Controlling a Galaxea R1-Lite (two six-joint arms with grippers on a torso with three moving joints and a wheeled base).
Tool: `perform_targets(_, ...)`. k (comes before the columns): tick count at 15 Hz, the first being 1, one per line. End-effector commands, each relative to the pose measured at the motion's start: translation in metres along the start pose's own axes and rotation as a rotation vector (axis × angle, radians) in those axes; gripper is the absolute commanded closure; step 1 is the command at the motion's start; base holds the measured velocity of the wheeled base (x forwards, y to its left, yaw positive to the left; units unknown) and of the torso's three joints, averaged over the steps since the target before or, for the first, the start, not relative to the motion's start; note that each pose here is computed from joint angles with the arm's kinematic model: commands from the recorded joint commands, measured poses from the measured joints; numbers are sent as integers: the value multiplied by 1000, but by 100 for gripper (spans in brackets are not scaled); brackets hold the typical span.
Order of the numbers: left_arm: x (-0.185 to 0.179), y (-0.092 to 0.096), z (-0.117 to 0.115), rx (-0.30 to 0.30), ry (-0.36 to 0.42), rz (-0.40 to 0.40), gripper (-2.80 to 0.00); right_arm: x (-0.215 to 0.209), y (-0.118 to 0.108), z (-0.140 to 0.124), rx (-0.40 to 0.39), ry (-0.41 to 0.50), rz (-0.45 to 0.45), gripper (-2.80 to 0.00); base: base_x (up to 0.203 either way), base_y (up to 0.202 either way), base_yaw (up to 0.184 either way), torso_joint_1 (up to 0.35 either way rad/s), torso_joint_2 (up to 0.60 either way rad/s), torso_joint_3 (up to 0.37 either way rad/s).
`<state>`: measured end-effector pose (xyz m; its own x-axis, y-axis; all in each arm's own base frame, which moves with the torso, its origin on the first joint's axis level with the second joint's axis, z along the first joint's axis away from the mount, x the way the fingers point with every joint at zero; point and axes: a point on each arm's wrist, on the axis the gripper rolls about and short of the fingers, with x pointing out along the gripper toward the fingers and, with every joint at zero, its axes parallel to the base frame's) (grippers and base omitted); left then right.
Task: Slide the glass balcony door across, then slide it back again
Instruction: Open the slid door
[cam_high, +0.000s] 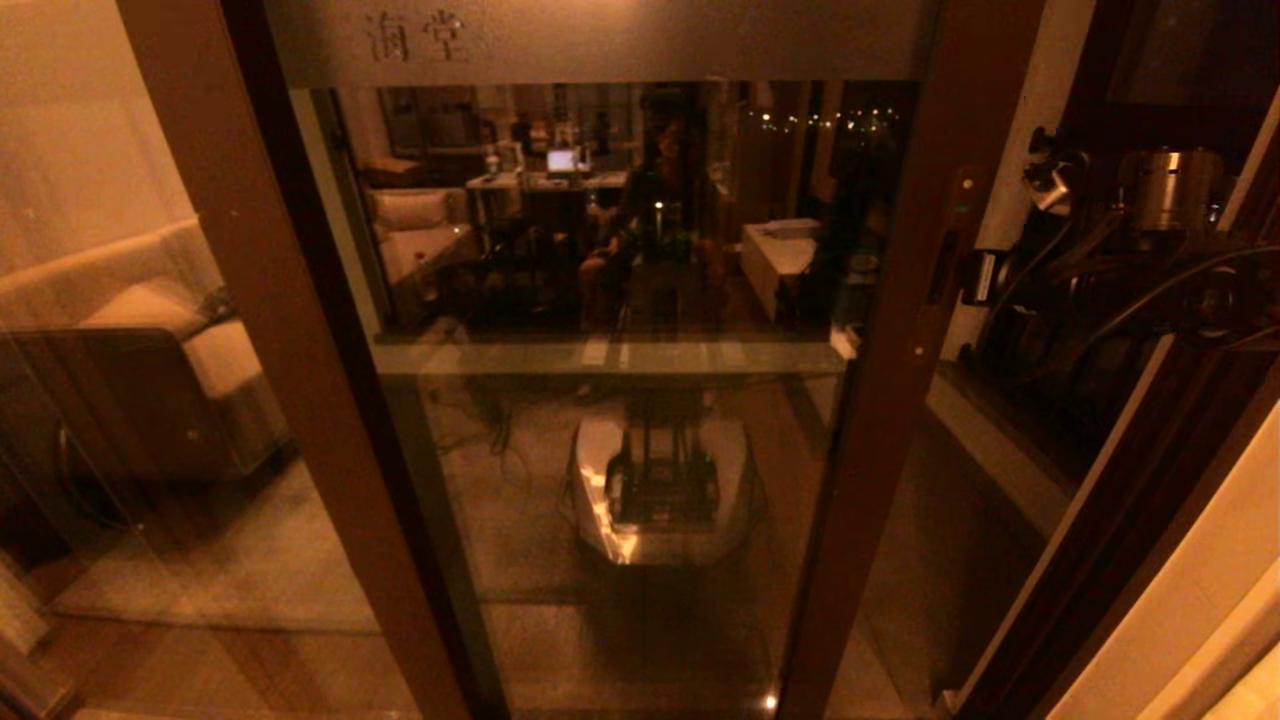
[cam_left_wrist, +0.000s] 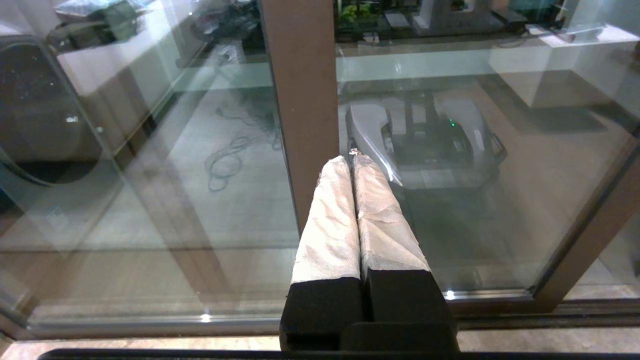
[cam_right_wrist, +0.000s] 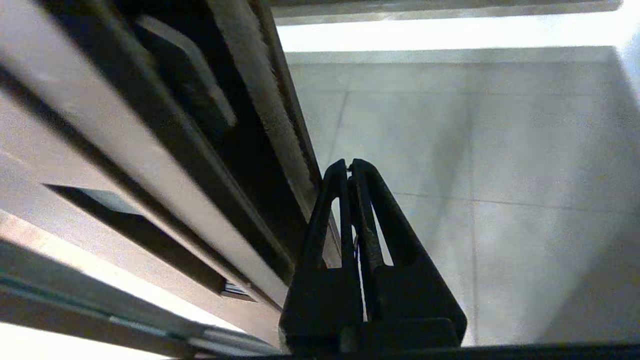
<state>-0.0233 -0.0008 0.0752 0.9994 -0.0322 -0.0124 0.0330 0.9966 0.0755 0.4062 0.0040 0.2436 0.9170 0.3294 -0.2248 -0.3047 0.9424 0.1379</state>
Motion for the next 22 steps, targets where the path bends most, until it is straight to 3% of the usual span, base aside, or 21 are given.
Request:
perform_targets(1, 0, 0, 0, 0, 0, 0, 0, 3, 5, -2, -1, 6, 16, 0, 0, 0, 0, 0, 0, 0)
perform_targets(3, 0, 0, 0, 0, 1, 0, 0, 6, 12, -2, -6, 7, 33, 0, 0, 0, 0, 0, 0, 0)
perform_targets(7, 0, 0, 0, 1, 0, 0, 0, 20, 27, -6, -26, -31, -23, 0, 0, 0, 0, 0, 0, 0)
perform_targets(22, 0, 0, 0, 1, 0, 0, 0, 35, 74, -32, -49, 7, 34, 0, 0, 0, 0, 0, 0, 0)
